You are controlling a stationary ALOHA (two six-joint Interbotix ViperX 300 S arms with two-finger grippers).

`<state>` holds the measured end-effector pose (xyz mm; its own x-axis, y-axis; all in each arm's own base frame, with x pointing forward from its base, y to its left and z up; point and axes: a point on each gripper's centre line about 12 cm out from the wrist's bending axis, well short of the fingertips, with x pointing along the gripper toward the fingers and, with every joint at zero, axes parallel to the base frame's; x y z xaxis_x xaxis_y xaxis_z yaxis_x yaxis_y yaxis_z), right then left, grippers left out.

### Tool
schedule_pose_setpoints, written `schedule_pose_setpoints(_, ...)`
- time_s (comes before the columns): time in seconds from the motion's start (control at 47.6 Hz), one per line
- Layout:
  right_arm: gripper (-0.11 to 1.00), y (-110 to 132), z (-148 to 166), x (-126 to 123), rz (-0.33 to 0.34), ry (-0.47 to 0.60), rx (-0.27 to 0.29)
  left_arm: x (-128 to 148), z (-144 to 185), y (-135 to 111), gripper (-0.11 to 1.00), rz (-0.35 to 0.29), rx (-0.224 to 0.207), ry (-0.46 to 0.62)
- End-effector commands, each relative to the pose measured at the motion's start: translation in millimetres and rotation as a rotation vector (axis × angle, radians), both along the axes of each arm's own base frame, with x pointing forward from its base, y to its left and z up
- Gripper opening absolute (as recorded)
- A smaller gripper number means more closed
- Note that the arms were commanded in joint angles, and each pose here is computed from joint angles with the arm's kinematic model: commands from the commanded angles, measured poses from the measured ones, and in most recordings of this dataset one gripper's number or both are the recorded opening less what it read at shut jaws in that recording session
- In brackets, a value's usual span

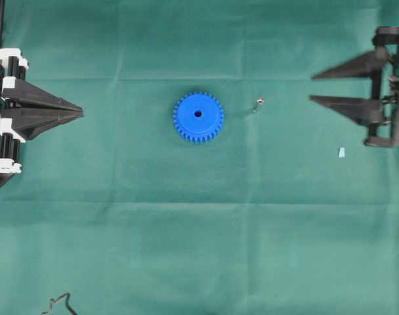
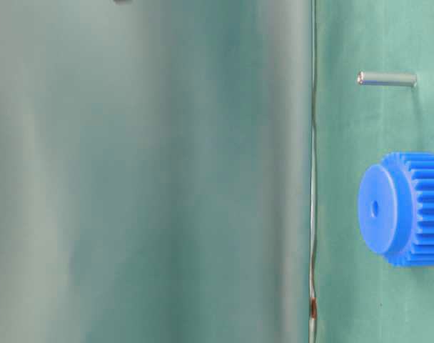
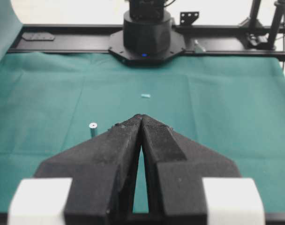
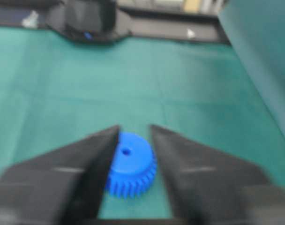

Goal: Insert the shaft into the center hole of the gear.
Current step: 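Move the right gripper left toward the small silver shaft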

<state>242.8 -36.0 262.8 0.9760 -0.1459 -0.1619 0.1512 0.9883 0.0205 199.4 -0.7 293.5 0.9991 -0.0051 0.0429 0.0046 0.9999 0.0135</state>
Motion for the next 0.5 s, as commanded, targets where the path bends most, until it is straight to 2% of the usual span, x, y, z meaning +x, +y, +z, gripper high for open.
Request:
schedule_pose_setpoints(0.0, 0.71, -11.3, -7.9, 15.6, -0.035, 0.035, 0.007, 3.0, 8.5, 0.5, 0.0, 0.002, 0.005, -0.018)
schedule_pose_setpoints(0.063, 0.87, -17.7, -22.1, 25.1, -0.052, 0.092, 0.017, 3.0, 8.5, 0.5, 0.0, 0.002, 0.005, -0.018)
schedule_pose_setpoints(0.126, 0.95, -22.3, -34.0, 34.6, -0.061, 0.139, 0.027, 3.0, 7.9, 0.5, 0.0, 0.002, 0.005, -0.017)
schedule_pose_setpoints(0.273, 0.89, -28.9, -59.1, 54.8, -0.069, 0.225, 0.043, 3.0, 7.9, 0.5, 0.0, 0.002, 0.005, -0.017)
schedule_pose_setpoints(0.483, 0.9, -34.5, -93.5, 68.5, -0.09, 0.28, 0.078, 3.0, 7.9, 0.5, 0.0, 0.002, 0.005, -0.017)
